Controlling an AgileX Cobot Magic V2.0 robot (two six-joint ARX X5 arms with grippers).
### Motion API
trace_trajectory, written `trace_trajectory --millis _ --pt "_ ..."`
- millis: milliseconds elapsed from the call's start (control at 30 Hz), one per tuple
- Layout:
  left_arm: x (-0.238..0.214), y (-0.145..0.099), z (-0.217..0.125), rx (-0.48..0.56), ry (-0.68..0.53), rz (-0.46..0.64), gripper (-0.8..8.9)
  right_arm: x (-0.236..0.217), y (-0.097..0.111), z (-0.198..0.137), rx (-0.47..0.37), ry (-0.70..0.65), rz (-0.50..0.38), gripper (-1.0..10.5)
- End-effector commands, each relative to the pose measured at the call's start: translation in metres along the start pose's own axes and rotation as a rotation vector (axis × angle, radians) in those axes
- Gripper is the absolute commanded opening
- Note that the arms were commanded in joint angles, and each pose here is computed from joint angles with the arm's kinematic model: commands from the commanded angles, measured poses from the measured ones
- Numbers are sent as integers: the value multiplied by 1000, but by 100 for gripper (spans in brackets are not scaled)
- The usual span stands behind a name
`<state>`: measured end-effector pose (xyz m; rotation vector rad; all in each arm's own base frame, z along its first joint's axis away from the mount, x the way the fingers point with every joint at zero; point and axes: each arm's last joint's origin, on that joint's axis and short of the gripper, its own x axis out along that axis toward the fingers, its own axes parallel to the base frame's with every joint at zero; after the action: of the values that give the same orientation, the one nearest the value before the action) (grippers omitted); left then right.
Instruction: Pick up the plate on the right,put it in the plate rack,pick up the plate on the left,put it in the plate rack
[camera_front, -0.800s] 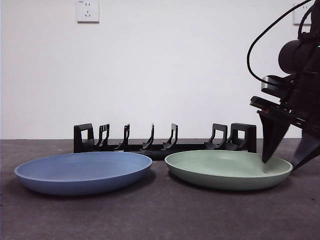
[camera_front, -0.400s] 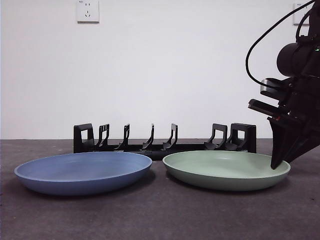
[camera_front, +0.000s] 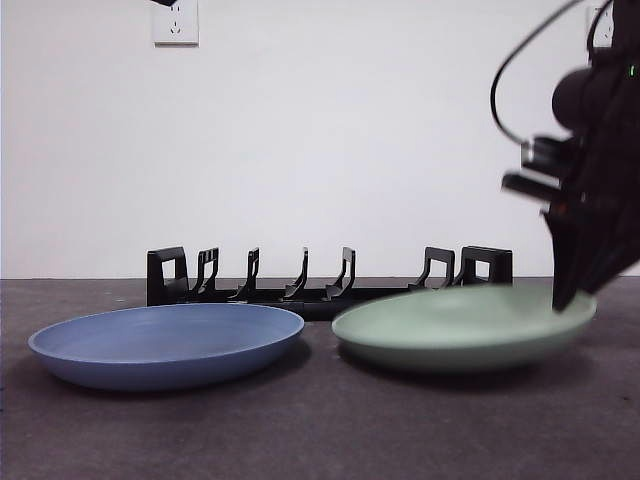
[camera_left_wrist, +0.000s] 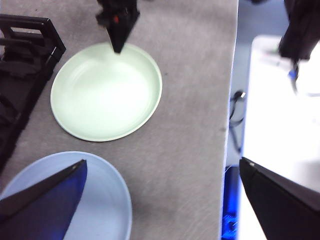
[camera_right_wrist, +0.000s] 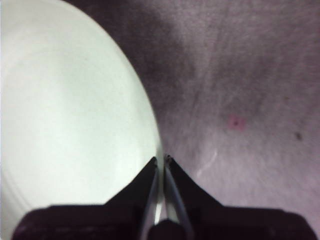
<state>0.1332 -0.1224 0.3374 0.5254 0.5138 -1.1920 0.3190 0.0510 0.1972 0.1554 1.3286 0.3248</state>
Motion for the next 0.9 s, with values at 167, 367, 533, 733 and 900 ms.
trace_trajectory --millis 167,367,533,733,900 --pt "14 -7 10 250 48 87 629 -77 27 16 -77 -106 87 -12" --pt "25 -8 25 482 46 248 629 -118 50 17 -126 -81 147 -12" --pt "41 -10 30 632 92 267 628 -136 70 15 -167 -61 194 -12" --pt "61 -14 34 683 157 292 624 -146 94 13 -230 -66 210 -12" --pt "66 -17 37 695 152 304 463 -146 102 11 -247 -57 205 -12"
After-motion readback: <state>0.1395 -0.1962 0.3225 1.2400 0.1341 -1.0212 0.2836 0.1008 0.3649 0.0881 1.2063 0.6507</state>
